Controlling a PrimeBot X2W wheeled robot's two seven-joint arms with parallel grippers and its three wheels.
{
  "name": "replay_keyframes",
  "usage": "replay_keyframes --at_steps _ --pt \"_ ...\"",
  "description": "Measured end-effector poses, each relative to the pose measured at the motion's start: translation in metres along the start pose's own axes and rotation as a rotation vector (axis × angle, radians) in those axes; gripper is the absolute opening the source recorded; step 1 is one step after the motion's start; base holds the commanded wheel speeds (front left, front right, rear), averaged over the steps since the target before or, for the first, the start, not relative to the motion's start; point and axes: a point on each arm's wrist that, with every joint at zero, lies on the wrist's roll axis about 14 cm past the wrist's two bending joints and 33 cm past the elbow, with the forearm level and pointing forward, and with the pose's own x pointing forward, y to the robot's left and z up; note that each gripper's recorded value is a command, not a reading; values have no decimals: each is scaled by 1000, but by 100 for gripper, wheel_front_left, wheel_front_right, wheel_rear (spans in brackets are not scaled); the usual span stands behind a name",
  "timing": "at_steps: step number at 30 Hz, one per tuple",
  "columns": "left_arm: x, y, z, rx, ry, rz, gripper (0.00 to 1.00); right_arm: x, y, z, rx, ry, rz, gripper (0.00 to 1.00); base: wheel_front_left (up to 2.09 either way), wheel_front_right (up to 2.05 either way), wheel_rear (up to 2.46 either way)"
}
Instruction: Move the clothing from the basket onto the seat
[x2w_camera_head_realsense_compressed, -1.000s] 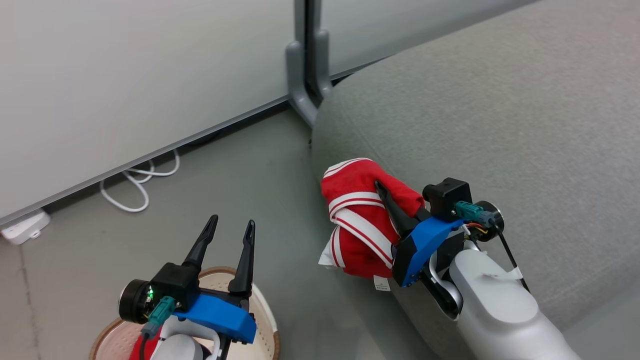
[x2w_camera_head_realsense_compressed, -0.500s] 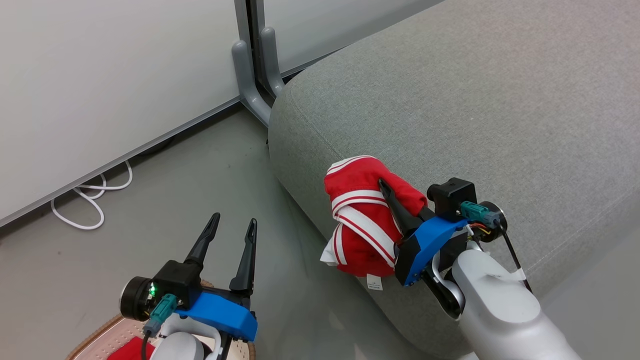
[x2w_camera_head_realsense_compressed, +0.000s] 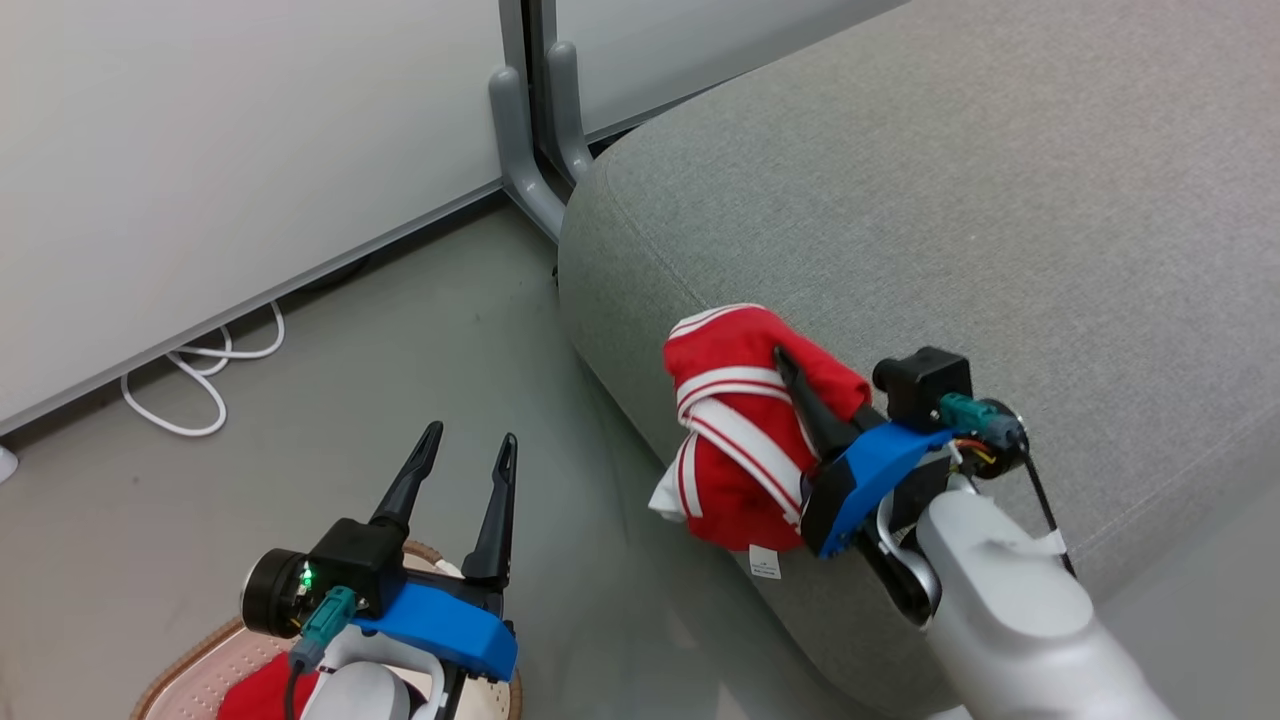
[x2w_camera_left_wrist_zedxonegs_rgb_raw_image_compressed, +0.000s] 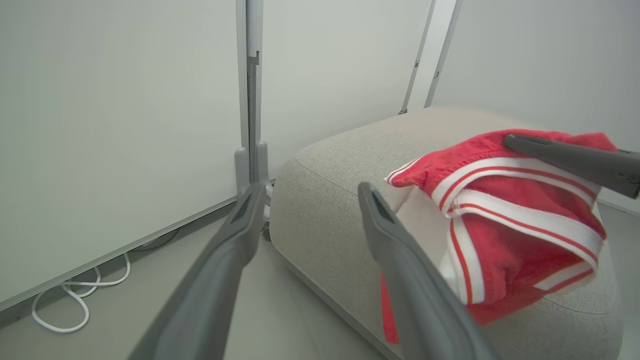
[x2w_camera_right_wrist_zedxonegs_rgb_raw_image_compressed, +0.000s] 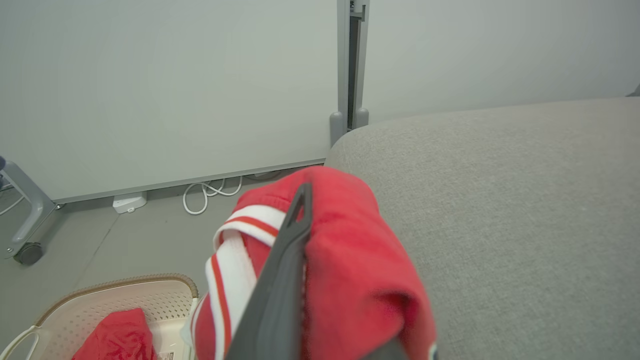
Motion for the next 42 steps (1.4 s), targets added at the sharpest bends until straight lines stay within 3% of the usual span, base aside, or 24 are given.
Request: replay_keyframes --at_steps 6,15,20,26,34,40,42 --pt "5 6 -6 -11 2 -3 100 29 -26 33 -50 -37 -53 0 0 0 0" --pt "27 30 -19 1 -9 -46 100 88 -112 121 -128 -167 -230 0 0 0 0" --pt "38 49 -31 6 -14 -60 100 111 -161 138 -153 -194 -343 0 0 0 0" --pt "41 78 -53 -2 2 -36 100 138 -189 95 -149 -126 -415 0 0 0 0" --pt "25 112 -84 -15 60 39 100 155 -188 -13 -104 75 -433 0 0 0 0" --pt "18 120 -84 -14 68 75 100 159 -179 -28 -99 90 -418 0 0 0 0" --pt "18 119 -78 -14 58 79 100 157 -178 -25 -100 84 -418 19 0 0 0"
